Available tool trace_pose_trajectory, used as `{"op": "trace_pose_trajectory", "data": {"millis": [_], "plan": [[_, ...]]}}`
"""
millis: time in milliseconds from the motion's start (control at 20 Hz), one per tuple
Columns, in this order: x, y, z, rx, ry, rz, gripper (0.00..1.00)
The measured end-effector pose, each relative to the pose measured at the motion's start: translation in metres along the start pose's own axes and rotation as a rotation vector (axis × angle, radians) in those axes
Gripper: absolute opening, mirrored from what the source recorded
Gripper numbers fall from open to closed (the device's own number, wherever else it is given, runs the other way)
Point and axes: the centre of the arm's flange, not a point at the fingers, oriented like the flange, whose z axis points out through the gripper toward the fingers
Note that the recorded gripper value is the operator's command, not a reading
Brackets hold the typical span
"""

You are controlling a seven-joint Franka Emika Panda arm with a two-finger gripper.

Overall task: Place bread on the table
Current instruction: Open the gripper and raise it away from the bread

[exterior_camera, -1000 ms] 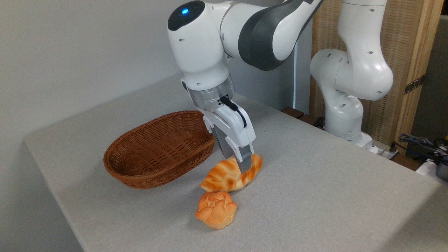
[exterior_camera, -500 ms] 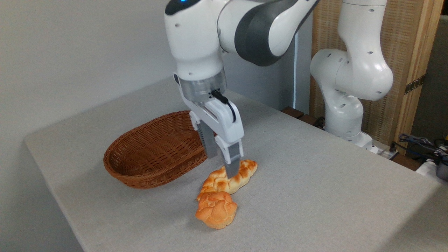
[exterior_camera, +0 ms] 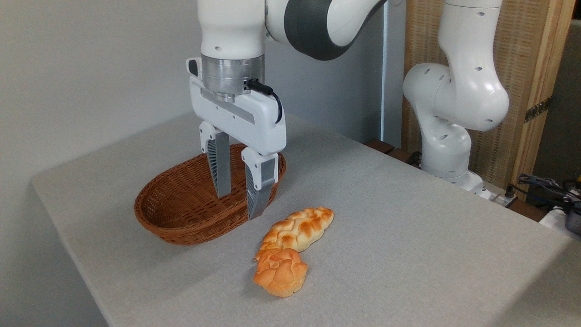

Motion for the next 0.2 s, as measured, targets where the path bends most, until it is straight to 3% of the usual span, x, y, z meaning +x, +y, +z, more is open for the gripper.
{"op": "trace_pose_trajectory", "data": {"millis": [200], "plan": [[0.006,-0.011,0.016,-0.009,-0.020,-0.042,1.00]]}}
